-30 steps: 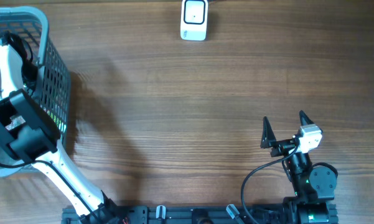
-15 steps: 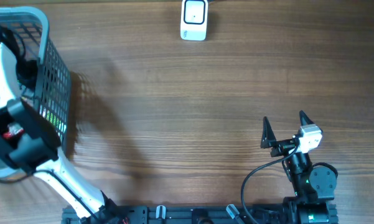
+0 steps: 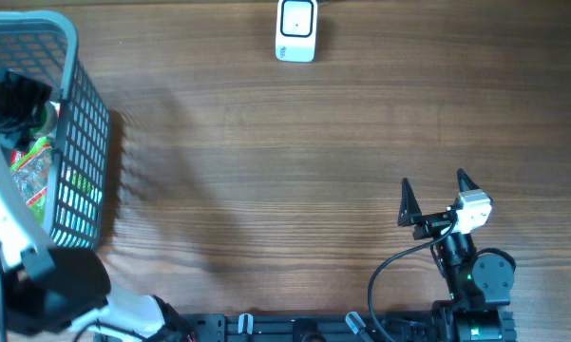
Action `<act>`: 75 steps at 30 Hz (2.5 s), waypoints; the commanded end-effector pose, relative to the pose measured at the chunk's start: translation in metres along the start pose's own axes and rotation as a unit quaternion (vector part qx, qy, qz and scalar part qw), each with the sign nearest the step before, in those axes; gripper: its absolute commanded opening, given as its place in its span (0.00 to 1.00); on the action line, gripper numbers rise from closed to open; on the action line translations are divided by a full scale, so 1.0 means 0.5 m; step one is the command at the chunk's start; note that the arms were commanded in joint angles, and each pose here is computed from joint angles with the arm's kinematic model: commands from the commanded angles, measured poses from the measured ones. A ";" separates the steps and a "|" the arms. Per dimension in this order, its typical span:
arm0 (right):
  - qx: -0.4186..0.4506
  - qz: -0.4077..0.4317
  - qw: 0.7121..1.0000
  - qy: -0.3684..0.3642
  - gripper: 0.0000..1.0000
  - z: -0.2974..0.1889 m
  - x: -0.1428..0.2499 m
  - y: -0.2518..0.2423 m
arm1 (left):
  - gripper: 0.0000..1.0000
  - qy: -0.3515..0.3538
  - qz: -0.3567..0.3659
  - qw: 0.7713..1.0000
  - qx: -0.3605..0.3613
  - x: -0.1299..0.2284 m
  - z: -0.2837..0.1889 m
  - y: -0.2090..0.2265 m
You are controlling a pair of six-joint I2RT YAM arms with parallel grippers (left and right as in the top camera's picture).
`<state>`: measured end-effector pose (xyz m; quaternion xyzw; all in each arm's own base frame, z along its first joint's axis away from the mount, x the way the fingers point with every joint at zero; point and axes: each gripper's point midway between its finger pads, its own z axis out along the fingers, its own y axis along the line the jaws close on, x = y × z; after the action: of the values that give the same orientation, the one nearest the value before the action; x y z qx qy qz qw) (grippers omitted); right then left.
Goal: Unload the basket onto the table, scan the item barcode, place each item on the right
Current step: 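Grasp the green-capped jar with the left gripper and lift it, then carry the jar to the table centre and set it down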
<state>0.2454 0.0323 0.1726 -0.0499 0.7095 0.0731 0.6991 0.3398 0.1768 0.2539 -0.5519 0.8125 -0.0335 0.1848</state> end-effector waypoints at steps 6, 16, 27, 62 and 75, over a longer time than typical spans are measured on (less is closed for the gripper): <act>-0.009 0.007 1.000 0.001 1.00 0.001 0.001 0.007 | 0.63 -0.116 -0.009 0.987 0.109 0.017 -0.231 0.000; -0.009 0.006 1.000 0.001 1.00 0.001 0.001 0.007 | 0.64 -0.093 0.045 0.948 0.302 0.148 -0.407 -0.062; -0.009 0.006 1.000 0.001 1.00 0.001 0.001 0.007 | 0.63 0.087 0.221 0.937 0.256 0.430 -0.321 -0.180; -0.009 0.006 1.000 0.001 1.00 0.001 0.001 0.007 | 0.62 0.113 0.317 0.936 -0.106 1.020 0.172 -0.156; -0.009 0.006 1.000 0.001 1.00 0.001 0.001 0.007 | 0.77 0.173 0.310 0.926 -0.127 1.070 0.263 -0.076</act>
<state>0.2454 0.0323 0.1726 -0.0499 0.7095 0.0731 0.6991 0.2576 -0.3089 0.0143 -0.2680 0.9632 0.0204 -0.0061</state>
